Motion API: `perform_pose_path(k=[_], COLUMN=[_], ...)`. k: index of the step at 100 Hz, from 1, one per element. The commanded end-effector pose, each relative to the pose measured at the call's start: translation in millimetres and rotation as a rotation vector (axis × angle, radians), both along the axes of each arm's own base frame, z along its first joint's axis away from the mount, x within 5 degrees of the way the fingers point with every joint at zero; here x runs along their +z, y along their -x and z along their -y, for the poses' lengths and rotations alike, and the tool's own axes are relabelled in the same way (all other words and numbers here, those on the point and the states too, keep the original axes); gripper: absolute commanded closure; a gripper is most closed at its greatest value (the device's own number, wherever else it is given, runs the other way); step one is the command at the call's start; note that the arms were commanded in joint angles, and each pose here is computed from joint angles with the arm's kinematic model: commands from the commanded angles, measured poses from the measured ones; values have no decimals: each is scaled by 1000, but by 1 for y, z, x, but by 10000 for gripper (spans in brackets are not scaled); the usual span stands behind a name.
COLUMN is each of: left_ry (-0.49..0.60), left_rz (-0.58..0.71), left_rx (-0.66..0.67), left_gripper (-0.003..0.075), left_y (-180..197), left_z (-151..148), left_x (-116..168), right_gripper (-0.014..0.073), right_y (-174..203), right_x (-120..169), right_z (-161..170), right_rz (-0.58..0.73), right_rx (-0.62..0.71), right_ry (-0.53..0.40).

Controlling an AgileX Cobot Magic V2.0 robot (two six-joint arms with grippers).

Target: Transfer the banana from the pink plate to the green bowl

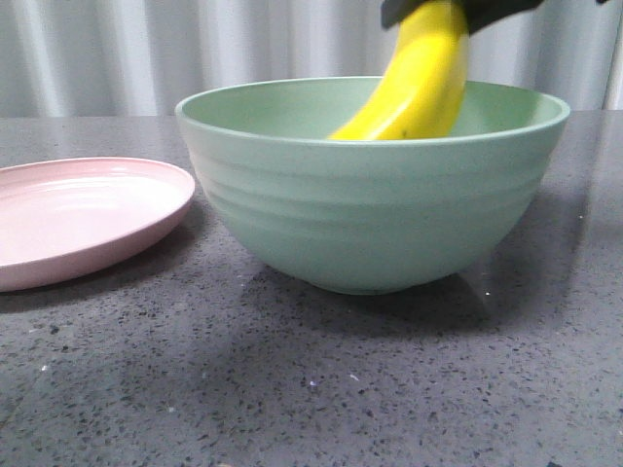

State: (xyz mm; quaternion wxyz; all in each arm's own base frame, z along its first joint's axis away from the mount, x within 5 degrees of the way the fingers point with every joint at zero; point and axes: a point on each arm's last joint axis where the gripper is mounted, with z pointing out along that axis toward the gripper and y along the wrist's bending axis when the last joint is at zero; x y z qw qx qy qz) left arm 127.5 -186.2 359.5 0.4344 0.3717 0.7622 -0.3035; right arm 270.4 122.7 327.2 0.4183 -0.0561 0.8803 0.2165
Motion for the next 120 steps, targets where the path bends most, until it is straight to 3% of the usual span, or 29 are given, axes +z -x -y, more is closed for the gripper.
perform_pose_path(k=[1,9,21,30,59,88,97,115,120], left_ry=[103,103,103,103,103,103,107,111,111], left_rz=[65,65,65,65,65,65,68,69,69], left_rx=[16,16,16,16,16,16,17,19,19], left_gripper=[342,342,342,343,343,360,428,718,740], left_y=[1,1,1,1,1,1,1,1,1], left_z=[-2,-2,-2,-2,-2,-2,-2,-2,-2], left_x=[22,22,22,22,22,22,22,23,23], right_gripper=[637,548,347,292,293,294,344,585,631], right_y=[-2,-2,-2,-2,-1,22,34,58,67], right_x=[18,16,15,15,17,47,55,66,69], right_z=[1,1,1,1,3,15,21,31,35], right_rz=[96,84,78,78,99,228,243,272,292], right_rx=[-10,-5,-2,-2,4,19,27,32,30], right_ry=[-17,-6,-1,-1,27,86,111,119,116])
